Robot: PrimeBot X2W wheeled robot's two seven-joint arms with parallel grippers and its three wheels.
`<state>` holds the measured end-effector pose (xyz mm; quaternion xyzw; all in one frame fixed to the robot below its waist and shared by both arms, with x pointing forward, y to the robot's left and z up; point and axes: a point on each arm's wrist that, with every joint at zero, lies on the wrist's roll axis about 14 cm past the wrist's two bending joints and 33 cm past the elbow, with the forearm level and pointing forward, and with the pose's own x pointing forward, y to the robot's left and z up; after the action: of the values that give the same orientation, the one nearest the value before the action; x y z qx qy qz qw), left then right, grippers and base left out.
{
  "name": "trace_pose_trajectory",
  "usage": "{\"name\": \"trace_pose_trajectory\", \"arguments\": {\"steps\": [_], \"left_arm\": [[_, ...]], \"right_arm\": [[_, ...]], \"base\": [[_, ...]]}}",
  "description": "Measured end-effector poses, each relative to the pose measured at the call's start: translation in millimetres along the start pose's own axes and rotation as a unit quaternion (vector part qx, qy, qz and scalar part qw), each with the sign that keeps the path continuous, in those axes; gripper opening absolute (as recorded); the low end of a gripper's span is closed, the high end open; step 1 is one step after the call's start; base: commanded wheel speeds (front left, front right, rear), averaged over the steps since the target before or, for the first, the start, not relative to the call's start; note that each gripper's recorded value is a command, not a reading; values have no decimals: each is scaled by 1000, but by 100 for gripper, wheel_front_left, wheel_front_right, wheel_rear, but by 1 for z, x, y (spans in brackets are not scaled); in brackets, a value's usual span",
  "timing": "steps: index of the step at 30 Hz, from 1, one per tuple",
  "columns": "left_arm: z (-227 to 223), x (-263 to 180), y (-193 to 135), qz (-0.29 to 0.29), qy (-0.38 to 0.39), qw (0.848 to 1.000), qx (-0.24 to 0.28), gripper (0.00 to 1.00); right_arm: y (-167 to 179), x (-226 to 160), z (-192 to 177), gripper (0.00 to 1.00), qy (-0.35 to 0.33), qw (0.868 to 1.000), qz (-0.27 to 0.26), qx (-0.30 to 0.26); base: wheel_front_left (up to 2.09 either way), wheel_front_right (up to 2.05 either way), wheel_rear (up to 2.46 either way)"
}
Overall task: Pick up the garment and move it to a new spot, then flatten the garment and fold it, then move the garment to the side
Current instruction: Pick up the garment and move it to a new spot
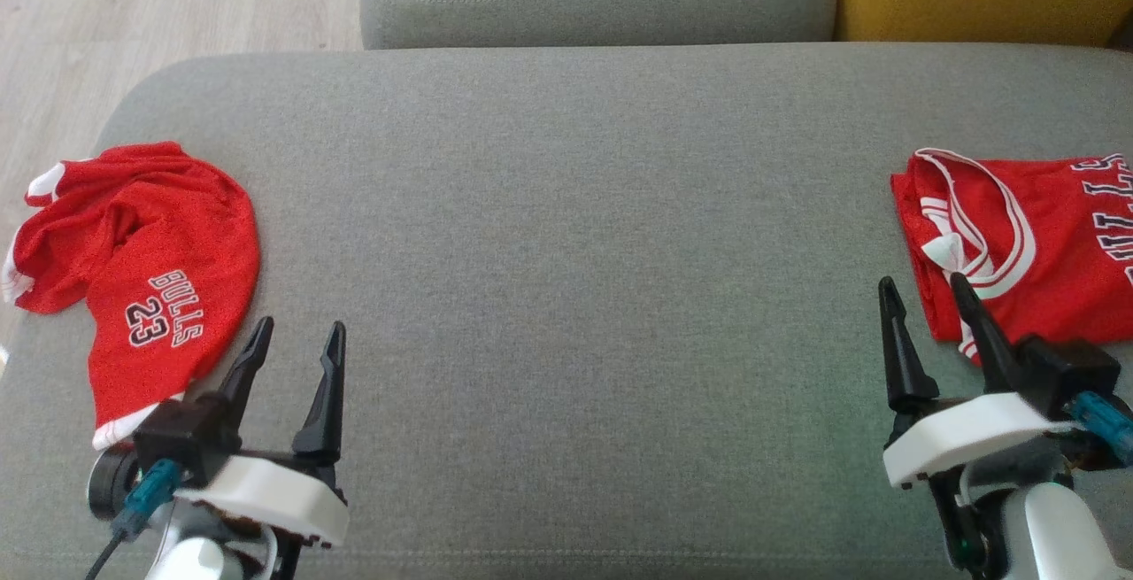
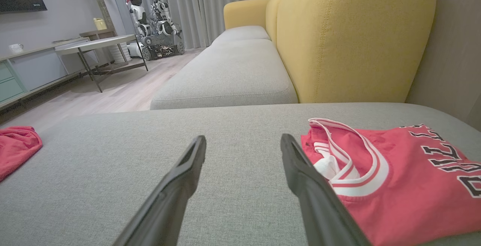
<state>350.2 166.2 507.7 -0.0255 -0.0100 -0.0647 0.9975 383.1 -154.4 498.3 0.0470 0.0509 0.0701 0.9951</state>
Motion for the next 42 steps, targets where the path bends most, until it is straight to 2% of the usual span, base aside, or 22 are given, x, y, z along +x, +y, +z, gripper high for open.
{"name": "trace_pose_trajectory", "arguments": {"steps": [10, 19, 28, 35, 42], "left_arm": [[-1, 0, 3, 6, 2, 1000, 0, 100], [5, -9, 20, 35, -8, 999, 0, 100], [14, -37, 53, 100, -22, 995, 1, 100], [23, -78, 88, 177, -36, 984, 6, 100], [30, -106, 108, 223, -48, 974, 9, 100]], "right_arm": [[1, 4, -2, 100, 3, 1000, 3, 0], [18, 14, 3, 100, -3, 1000, 28, -5], [66, 29, 5, 100, -1, 995, 97, -12], [125, 40, 11, 100, -7, 984, 180, -15], [155, 40, 9, 100, -3, 975, 221, -19]], "base": [[0, 0, 0], [0, 0, 0], [0, 0, 0], [0, 0, 0], [0, 0, 0]]}}
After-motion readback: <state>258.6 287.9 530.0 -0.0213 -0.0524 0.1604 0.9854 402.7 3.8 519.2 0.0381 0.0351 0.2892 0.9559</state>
